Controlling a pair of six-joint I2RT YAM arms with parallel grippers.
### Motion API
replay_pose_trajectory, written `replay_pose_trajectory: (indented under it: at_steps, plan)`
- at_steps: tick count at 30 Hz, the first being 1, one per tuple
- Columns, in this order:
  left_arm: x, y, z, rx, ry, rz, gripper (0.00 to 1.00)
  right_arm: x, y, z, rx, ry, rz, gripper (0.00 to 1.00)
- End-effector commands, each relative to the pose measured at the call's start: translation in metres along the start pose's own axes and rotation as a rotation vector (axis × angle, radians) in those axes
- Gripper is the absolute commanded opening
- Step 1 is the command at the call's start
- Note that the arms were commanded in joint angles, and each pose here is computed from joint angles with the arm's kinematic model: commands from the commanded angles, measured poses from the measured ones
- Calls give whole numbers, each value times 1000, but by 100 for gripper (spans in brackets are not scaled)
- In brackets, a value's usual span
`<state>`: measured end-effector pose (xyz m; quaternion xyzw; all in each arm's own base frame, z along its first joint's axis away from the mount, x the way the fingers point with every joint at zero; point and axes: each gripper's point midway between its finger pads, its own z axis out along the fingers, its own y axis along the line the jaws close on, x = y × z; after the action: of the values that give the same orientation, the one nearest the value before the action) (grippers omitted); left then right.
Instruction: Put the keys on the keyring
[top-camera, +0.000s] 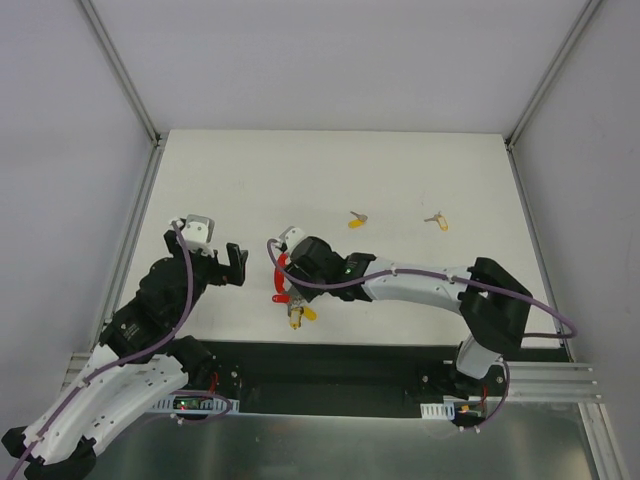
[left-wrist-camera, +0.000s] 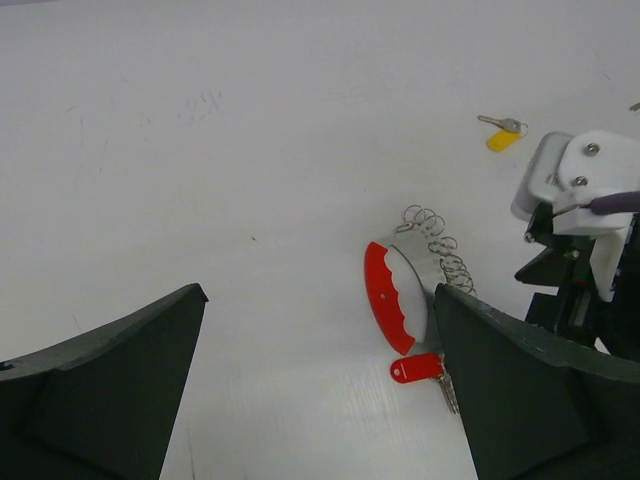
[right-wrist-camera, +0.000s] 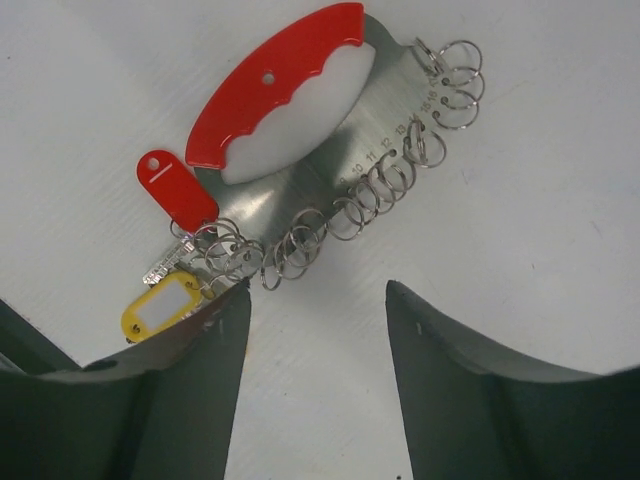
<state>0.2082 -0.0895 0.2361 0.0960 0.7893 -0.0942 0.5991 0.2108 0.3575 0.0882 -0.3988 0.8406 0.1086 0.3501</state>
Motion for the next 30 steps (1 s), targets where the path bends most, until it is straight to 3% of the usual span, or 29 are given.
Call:
replay_pose_trajectory:
  at_steps: [1, 6, 9, 30]
  plan:
    - [-12, 9, -4, -37, -65, -25, 99, -14, 9, 2, 1, -1, 18, 55]
    - [-12, 8, -4, -29, -63, -32, 99, -4, 20, 10, -28, 43, 39, 33]
    - [-12, 7, -3, -24, -61, -37, 99, 2, 24, 16, -38, 76, 35, 26]
    - [-9, 7, -1, -16, -47, -45, 99, 18, 39, 37, -84, 155, 31, 17]
